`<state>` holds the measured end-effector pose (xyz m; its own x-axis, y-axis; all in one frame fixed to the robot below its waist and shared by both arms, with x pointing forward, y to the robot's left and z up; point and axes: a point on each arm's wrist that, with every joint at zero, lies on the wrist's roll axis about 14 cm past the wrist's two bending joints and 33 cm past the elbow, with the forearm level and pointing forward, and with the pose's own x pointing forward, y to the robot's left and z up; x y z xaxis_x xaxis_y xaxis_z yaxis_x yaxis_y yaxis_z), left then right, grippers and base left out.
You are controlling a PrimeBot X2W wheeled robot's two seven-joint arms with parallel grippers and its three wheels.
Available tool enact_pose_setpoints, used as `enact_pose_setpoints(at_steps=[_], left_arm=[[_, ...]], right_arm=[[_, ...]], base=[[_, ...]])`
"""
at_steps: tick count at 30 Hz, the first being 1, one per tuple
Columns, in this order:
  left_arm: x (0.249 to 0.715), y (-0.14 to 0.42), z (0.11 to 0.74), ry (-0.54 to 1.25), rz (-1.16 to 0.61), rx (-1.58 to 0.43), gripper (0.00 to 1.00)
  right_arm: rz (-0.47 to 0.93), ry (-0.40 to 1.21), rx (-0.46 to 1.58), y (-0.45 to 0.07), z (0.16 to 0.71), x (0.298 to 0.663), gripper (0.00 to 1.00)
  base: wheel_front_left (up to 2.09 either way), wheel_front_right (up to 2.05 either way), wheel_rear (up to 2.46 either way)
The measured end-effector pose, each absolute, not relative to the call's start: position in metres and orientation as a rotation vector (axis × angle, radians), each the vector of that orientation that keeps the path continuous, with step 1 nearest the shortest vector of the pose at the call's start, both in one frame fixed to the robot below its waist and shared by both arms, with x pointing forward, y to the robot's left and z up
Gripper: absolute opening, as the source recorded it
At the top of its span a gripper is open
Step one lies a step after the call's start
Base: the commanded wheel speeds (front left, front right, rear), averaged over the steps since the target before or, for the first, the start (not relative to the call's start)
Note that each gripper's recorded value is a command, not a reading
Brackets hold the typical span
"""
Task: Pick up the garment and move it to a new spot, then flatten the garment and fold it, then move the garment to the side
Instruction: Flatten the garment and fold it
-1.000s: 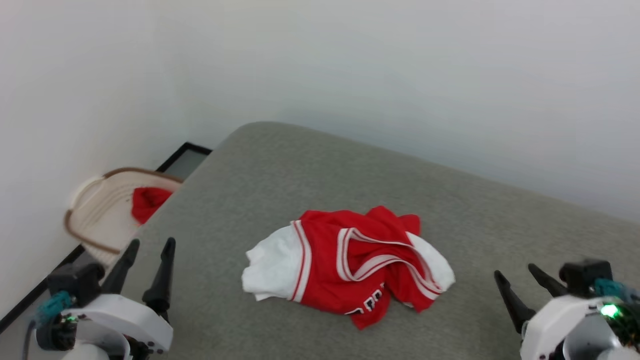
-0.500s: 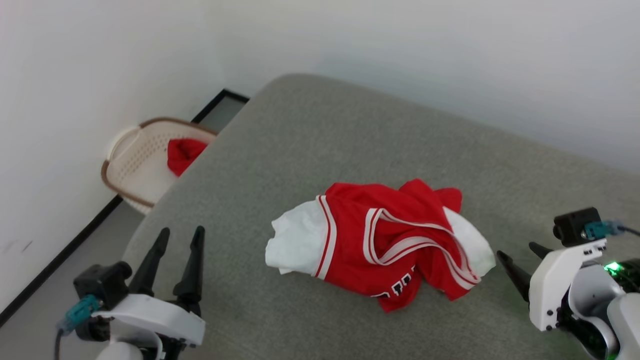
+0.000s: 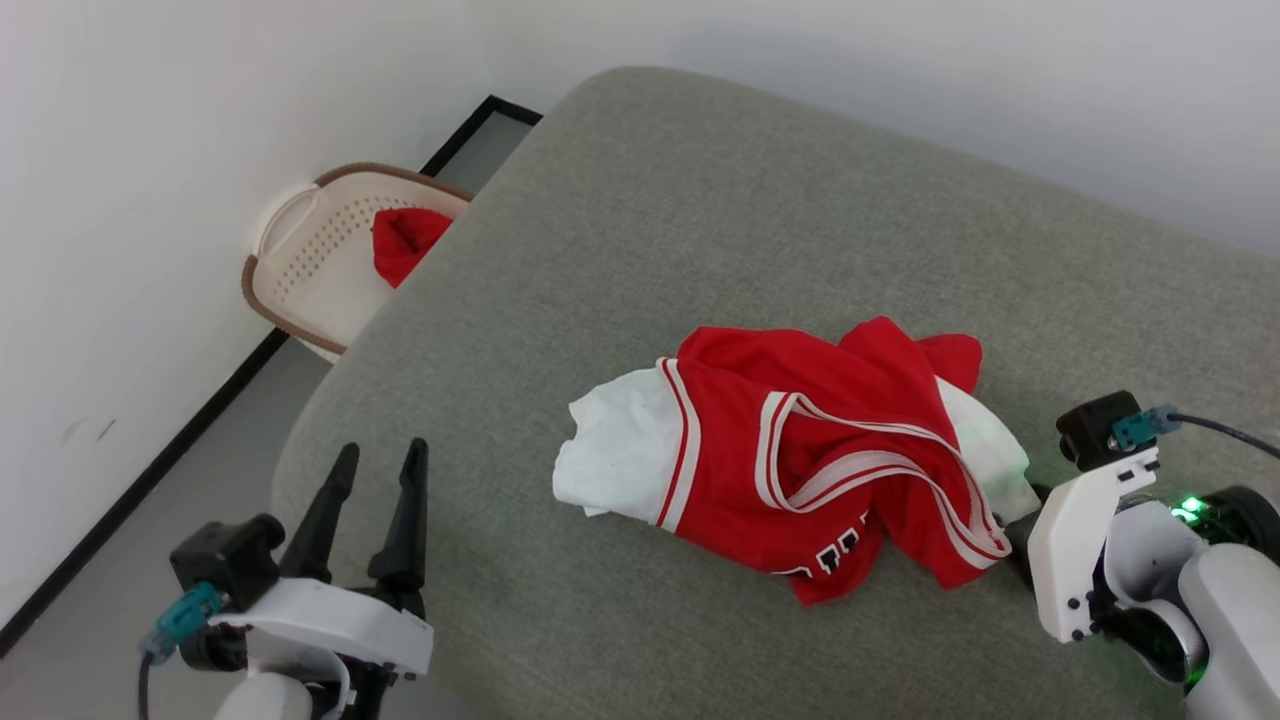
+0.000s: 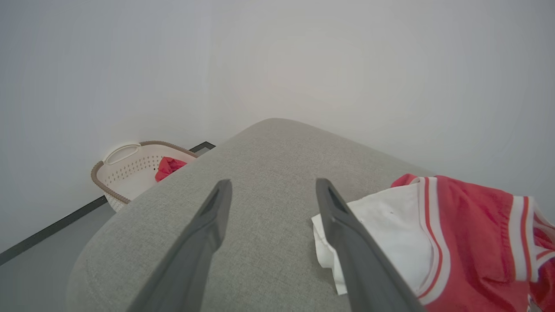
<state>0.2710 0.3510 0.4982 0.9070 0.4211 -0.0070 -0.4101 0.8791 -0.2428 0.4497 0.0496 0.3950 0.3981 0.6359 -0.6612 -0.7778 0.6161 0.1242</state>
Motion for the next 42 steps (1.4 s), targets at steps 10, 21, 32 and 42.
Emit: enact_pose_setpoints(at_steps=[10, 21, 32, 42], left_arm=[[0.270, 0.352, 0.496, -0.047, 0.438, -0.246, 1.00], [0.269, 0.346, 0.506, -0.063, 0.359, -0.219, 1.00], [0.286, 0.333, 0.511, -0.072, 0.265, -0.224, 1.00], [0.318, 0.300, 0.513, -0.067, 0.145, -0.232, 1.00]], right_arm=[[0.872, 0.679, -0.251, 0.040, 0.400, 0.466, 0.00], [0.766, 0.604, -0.249, 0.000, 0.434, 0.482, 0.00], [0.572, 0.571, -0.283, -0.091, 0.466, 0.483, 0.00], [0.317, 0.614, -0.260, -0.201, 0.467, 0.468, 0.00]], base=[[0.00, 0.00, 0.00], [0.00, 0.00, 0.00], [0.00, 0.00, 0.00], [0.00, 0.00, 0.00]])
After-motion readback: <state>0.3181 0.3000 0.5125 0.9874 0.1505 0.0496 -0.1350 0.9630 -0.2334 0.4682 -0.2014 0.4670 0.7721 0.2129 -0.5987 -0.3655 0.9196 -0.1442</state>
